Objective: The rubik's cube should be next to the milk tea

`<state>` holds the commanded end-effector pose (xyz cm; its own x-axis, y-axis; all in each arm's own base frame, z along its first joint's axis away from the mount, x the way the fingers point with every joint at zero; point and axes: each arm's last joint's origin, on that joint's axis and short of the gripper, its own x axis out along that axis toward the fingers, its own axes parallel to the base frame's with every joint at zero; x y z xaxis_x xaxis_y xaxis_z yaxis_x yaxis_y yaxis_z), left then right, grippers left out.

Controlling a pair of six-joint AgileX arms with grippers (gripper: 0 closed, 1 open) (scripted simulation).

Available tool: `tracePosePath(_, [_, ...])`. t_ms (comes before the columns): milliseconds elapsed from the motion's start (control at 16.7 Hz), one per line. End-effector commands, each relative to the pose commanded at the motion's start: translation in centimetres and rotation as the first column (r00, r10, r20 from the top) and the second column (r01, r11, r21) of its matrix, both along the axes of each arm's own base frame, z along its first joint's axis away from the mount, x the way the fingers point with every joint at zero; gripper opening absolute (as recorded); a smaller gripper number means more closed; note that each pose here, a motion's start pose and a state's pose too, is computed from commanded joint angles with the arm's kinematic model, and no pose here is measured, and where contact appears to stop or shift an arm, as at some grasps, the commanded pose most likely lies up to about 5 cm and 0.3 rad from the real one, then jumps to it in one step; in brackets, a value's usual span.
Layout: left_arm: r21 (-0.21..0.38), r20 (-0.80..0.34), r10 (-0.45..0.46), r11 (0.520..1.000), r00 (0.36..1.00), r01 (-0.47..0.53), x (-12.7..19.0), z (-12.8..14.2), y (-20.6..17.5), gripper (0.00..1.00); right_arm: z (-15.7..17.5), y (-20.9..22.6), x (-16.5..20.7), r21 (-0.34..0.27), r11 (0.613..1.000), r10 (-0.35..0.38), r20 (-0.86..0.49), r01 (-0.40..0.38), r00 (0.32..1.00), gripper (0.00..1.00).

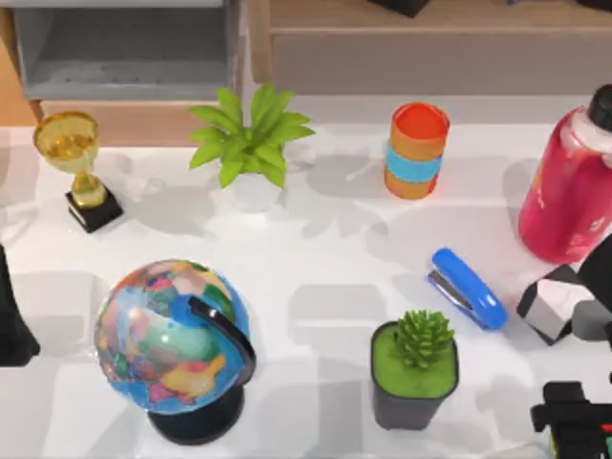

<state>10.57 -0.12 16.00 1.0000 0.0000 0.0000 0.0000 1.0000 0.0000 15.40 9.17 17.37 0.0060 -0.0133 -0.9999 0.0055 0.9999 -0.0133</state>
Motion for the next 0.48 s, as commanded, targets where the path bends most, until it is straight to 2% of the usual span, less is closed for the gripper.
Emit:
tracePosePath(120, [0.0, 0.0, 0.0, 1.0, 1.0, 0.0, 0.0, 0.0, 0.0, 1.0, 0.0, 0.0, 0.0, 0.0, 1.0, 0.0, 0.0, 0.0, 1.0, 0.98])
tracePosePath(480, [0.0, 0.0, 0.0, 1.0, 1.0, 0.0, 0.0, 0.0, 0.0, 1.0, 0.0, 0.0, 0.0, 0.0, 1.0, 0.0, 0.0, 0.0, 1.0, 1.0])
